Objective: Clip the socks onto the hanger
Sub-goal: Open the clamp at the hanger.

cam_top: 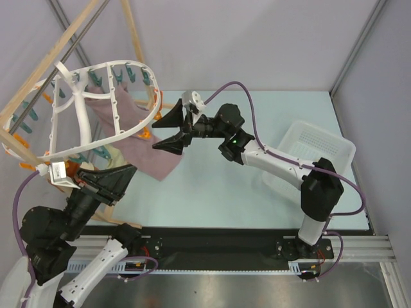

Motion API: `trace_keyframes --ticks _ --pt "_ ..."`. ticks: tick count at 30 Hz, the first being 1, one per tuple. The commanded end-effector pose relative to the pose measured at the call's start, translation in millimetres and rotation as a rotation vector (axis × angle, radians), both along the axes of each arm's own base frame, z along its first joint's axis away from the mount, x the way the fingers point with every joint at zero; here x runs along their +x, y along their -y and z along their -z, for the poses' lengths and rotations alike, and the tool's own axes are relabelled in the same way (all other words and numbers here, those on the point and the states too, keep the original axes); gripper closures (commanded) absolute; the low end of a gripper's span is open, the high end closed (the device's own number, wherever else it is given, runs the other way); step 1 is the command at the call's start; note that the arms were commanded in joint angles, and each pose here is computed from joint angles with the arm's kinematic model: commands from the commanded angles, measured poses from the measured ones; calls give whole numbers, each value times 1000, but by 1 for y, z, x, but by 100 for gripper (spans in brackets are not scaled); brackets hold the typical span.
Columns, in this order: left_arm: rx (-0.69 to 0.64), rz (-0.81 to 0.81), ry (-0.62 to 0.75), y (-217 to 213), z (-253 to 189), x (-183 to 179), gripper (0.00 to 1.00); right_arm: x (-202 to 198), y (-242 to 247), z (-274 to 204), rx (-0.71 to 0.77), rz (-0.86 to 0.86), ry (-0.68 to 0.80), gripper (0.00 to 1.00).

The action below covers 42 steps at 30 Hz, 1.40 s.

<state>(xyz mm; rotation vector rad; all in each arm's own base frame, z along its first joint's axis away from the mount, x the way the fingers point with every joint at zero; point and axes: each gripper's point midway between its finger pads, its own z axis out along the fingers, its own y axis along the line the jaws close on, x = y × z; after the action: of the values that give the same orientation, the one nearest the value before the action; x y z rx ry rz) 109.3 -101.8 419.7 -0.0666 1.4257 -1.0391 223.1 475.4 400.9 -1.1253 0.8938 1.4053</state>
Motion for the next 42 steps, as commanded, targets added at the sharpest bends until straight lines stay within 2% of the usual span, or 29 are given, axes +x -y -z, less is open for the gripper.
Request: trace_keyframes --ticks 1,12,20,22,24,27,28,33,37,42 --pt "13 5 36 -2 -3 -5 68 -6 -4 -25 69 -28 24 27" --pt "9 1 41 -5 -3 -9 68 -23 -15 -39 112 -69 15 36" --pt "5 8 35 -5 -2 -10 68 -27 -19 -42 104 -104 -12 46" --pt "3 10 34 -4 -3 -11 68 -25 -20 -40 99 -103 -22 53" --pt "-2 12 40 -5 -6 -12 68 -28 -21 -42 94 -113 -31 54" --pt "-6 12 43 -6 -10 -13 67 -30 -24 -41 80 -117 -45 66" --pt "-7 8 44 -6 -12 -13 67 -31 -24 -41 78 -117 -49 74" --pt "-32 0 11 -7 -17 -10 63 -37 -27 -42 61 -99 -70 81" --pt "-46 -64 -62 -12 -13 3 60 -47 -32 -44 44 -69 -96 100" --pt "-45 -119 -129 -16 -13 15 61 -49 -41 -47 2 62 -161 100"
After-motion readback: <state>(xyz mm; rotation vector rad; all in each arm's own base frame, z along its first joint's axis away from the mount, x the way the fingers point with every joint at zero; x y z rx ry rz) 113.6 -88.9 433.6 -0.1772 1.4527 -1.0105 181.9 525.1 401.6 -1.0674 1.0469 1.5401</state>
